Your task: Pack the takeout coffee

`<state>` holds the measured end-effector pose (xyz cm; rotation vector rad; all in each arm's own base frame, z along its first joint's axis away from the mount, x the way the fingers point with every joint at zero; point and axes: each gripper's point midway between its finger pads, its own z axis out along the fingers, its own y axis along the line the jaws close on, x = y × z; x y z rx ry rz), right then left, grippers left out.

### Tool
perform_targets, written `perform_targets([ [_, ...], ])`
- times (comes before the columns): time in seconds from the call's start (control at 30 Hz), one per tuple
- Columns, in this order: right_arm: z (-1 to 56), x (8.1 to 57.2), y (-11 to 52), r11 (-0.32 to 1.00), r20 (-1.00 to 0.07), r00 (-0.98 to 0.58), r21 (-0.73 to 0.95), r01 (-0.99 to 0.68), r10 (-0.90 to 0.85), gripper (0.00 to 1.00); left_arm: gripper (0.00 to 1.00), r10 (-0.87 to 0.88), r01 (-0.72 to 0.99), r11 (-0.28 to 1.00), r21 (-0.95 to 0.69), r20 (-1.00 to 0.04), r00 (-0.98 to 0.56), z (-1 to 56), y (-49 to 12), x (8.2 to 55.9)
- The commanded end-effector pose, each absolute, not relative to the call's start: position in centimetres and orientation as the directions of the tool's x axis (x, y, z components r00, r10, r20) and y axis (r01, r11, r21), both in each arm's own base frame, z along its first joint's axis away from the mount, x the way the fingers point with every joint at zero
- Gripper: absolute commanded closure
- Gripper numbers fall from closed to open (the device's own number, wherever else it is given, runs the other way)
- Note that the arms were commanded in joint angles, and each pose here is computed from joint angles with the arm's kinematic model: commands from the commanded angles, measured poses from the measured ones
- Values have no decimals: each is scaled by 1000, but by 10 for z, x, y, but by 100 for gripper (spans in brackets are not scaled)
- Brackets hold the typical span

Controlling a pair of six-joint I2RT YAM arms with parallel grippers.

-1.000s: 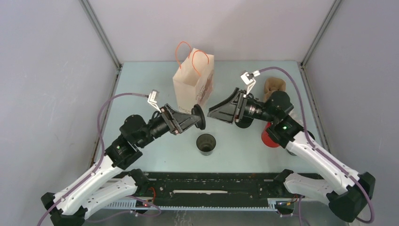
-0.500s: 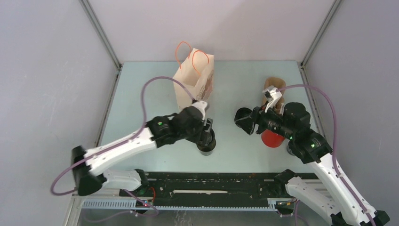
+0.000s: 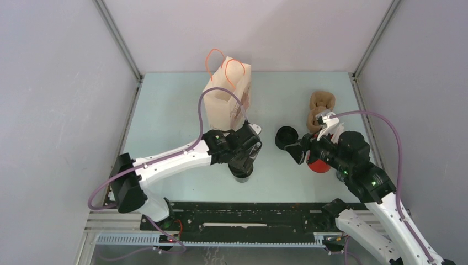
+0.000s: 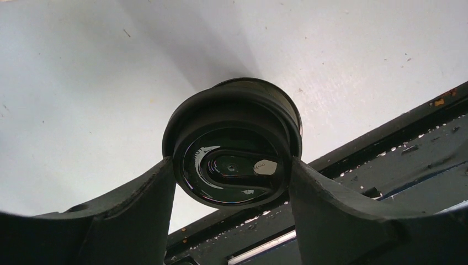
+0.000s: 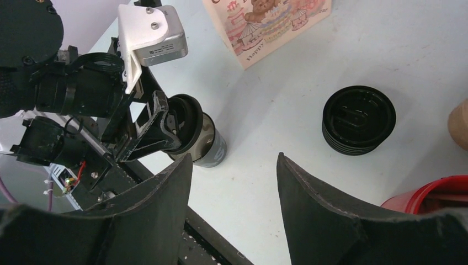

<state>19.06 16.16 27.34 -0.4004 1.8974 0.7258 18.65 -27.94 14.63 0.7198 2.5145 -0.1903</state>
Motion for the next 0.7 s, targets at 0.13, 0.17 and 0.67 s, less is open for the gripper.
perform_targets([
  [0.13, 275, 197, 155, 785, -920, -390, 270, -558, 39, 34, 35, 485, 577, 816, -26, -511, -710, 155, -302, 187],
  [0.17, 274, 197, 155, 785, -919, -392, 272, -557, 40, 34, 35, 485, 578, 816, -32, -507, -712, 154, -304, 185],
  [0.67, 269, 198, 158, 764, -909, -412, 306, -568, 58, 34, 34, 544, 579, 811, 80, -468, -696, 147, -296, 183],
])
